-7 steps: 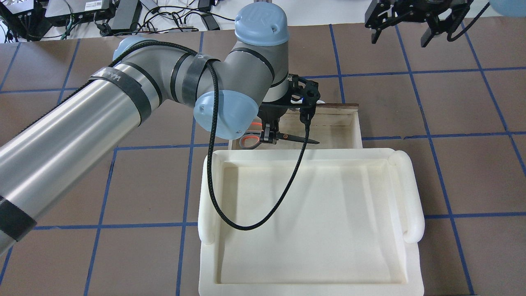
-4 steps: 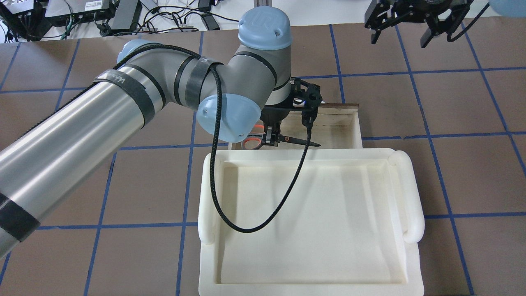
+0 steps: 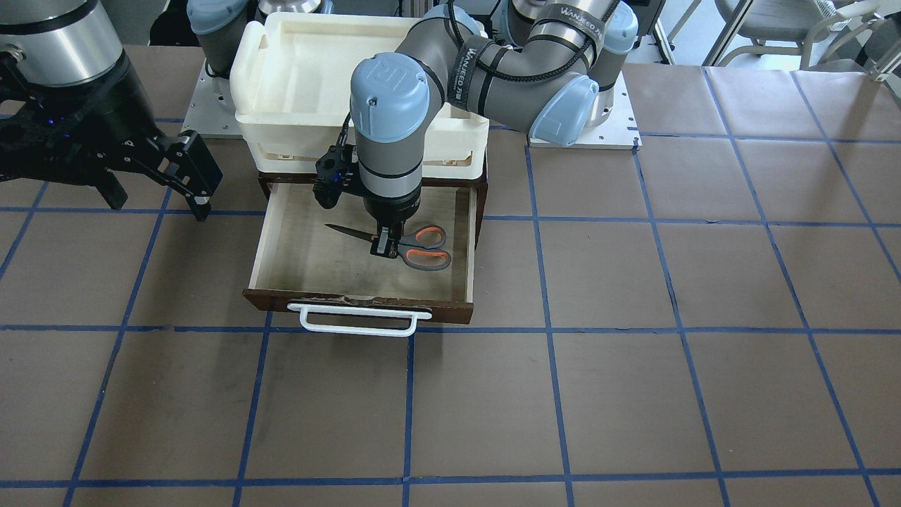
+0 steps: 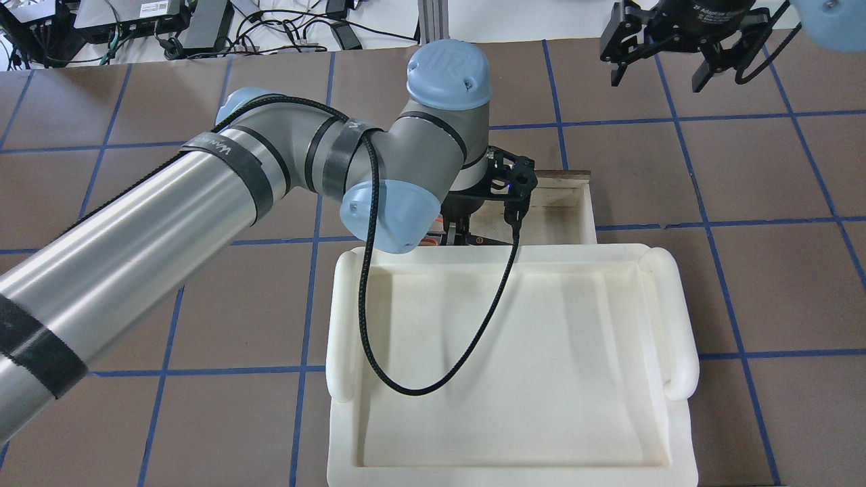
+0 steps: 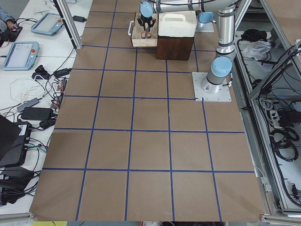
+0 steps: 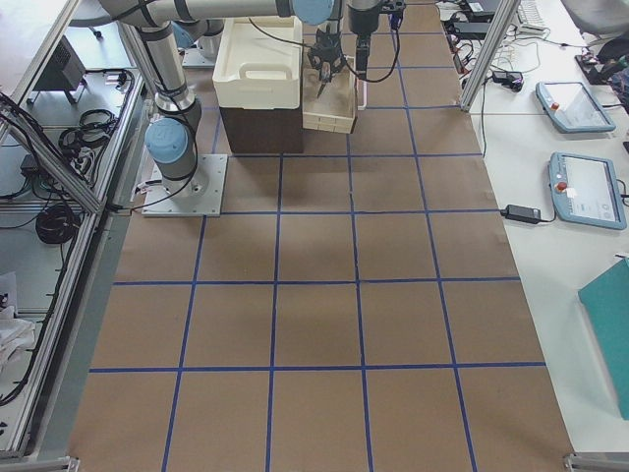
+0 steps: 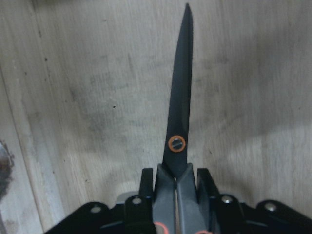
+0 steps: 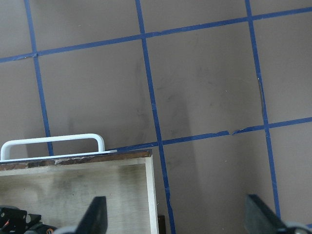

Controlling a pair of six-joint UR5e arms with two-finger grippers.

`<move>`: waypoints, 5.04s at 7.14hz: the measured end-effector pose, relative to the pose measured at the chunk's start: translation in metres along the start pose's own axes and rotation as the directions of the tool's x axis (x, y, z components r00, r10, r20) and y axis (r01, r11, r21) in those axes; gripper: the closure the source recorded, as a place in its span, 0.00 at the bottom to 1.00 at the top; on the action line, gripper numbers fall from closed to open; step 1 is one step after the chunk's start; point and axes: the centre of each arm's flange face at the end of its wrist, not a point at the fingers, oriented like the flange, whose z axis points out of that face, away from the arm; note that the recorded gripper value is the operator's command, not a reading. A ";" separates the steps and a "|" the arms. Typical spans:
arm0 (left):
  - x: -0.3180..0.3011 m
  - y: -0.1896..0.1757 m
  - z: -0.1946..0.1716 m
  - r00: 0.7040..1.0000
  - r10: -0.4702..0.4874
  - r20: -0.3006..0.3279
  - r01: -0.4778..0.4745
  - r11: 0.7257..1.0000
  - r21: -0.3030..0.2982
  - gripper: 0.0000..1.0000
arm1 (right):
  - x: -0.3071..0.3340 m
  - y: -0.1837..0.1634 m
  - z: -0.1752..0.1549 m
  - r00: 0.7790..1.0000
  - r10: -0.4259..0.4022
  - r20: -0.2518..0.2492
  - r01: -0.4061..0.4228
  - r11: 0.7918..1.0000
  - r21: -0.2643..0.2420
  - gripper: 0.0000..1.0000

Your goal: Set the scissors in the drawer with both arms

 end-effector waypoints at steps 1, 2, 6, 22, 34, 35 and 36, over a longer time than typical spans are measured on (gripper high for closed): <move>0.000 0.000 0.002 1.000 -0.001 -0.002 0.001 1.000 0.000 1.00 | 0.000 0.001 -0.001 1.000 0.000 0.001 0.000 1.000 0.001 0.00; 0.000 0.000 0.004 1.000 -0.002 -0.006 0.002 1.000 0.000 1.00 | -0.001 0.003 -0.003 1.000 -0.002 0.003 0.002 1.000 0.001 0.00; 0.005 -0.002 0.013 1.000 -0.003 -0.030 0.004 1.000 0.021 0.89 | -0.007 0.014 -0.003 1.000 -0.020 0.005 0.020 0.999 -0.043 0.00; 0.000 -0.003 -0.012 0.998 -0.009 0.069 0.004 0.998 0.059 0.31 | -0.023 0.027 0.004 0.999 -0.054 -0.003 0.053 0.996 -0.074 0.00; 0.063 0.266 -0.230 0.123 -0.992 0.027 0.991 0.124 0.049 0.00 | -0.022 0.027 0.003 0.999 -0.053 -0.006 0.052 0.996 -0.073 0.00; 0.069 0.267 -0.225 0.063 -0.998 0.018 0.997 0.063 0.032 0.00 | -0.022 0.027 0.004 0.999 -0.053 -0.006 0.052 0.996 -0.074 0.00; 0.072 0.268 -0.221 -0.007 -1.000 0.011 1.000 -0.006 0.027 0.00 | -0.022 0.026 0.004 0.999 -0.052 -0.006 0.051 0.996 -0.074 0.00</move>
